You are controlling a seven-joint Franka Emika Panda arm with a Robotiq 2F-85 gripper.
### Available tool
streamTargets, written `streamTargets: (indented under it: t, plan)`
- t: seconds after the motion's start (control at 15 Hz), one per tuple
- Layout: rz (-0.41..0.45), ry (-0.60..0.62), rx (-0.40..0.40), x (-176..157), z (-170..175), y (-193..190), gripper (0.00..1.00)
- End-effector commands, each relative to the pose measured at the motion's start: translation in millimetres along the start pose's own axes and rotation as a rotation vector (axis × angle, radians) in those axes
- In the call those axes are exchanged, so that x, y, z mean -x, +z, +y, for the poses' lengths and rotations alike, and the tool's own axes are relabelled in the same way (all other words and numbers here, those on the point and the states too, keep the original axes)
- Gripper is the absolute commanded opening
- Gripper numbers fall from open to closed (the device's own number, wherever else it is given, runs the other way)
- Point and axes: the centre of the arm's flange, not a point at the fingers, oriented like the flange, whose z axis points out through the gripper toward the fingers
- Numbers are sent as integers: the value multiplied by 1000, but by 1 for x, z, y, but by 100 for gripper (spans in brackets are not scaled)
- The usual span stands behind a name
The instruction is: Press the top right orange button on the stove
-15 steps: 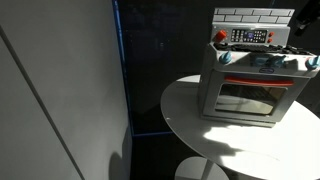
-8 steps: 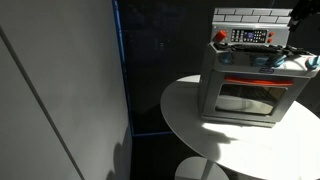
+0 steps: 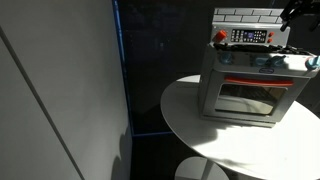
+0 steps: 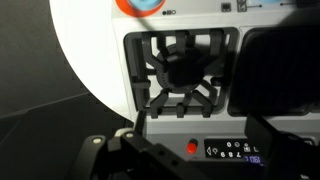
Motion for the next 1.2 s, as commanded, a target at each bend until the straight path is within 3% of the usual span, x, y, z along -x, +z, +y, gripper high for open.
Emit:
streamTargets:
  t: [0.0,0.53,0.6,1.13]
  plan:
    - [19,52,19,-32,-4,7,100]
    - [51,107,46,-63,1,29,100]
    - [18,90,28,-49,9,30,100]
    - [17,91,36,-50,7,35,100]
